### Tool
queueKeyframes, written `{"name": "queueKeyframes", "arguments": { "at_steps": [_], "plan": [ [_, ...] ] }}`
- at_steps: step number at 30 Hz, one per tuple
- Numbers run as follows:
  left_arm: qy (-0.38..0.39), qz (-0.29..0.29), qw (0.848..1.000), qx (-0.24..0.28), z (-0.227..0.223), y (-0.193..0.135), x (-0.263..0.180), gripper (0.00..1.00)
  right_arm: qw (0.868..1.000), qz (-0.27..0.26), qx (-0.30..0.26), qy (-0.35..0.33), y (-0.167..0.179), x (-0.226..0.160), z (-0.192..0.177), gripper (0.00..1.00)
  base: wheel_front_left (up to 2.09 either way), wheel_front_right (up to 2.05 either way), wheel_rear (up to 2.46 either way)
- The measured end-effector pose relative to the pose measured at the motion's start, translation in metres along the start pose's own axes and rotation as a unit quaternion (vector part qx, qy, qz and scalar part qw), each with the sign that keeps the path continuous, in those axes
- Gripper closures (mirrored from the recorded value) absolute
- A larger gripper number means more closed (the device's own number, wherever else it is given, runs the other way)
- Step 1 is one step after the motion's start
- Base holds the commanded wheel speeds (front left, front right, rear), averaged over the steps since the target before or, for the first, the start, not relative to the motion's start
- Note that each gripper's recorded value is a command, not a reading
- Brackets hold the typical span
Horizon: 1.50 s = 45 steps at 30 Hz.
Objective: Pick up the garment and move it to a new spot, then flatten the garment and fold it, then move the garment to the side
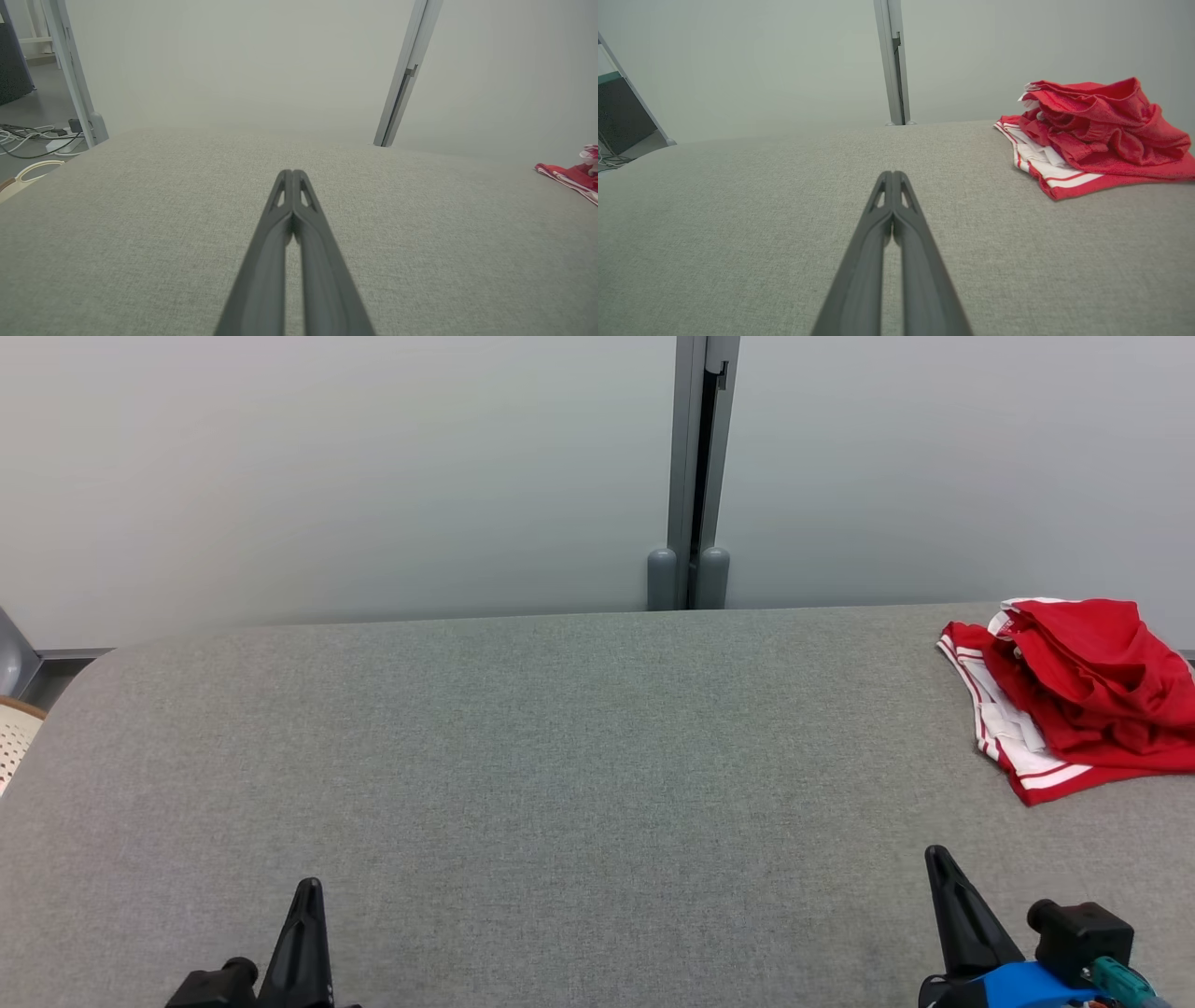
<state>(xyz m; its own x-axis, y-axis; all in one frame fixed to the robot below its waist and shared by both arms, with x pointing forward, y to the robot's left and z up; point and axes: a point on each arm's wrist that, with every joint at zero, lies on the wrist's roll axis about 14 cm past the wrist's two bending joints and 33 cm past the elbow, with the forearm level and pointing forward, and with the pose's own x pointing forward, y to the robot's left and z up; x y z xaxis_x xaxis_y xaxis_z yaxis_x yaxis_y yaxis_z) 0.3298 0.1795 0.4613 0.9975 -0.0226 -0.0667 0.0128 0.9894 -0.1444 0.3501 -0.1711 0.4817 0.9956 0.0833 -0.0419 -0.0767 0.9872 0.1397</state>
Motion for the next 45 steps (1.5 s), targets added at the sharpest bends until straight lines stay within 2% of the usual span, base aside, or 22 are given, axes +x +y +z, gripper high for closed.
{"name": "queueKeyframes", "arguments": {
  "at_steps": [11,18,29,45],
  "plan": [
    [0.007,0.024,0.994,-0.105,0.001,0.009,0.005,1.0,0.994,-0.022,0.104,0.005,-0.009,0.001,-0.002,1.0,0.0,0.0,0.0],
    [0.007,0.034,0.984,-0.172,0.004,0.012,0.01,1.0,0.984,-0.032,0.173,0.004,-0.013,0.003,-0.001,1.0,0.0,0.0,0.0],
    [0.005,0.041,0.964,-0.263,0.009,0.015,0.017,1.0,0.964,-0.041,0.263,0.0,-0.017,0.007,0.002,1.0,0.0,0.0,0.0],
    [0.001,0.041,0.931,-0.363,0.015,0.017,0.026,1.0,0.93,-0.044,0.365,-0.01,-0.021,0.014,0.009,1.0,0.0,0.0,0.0]
  ]
}}
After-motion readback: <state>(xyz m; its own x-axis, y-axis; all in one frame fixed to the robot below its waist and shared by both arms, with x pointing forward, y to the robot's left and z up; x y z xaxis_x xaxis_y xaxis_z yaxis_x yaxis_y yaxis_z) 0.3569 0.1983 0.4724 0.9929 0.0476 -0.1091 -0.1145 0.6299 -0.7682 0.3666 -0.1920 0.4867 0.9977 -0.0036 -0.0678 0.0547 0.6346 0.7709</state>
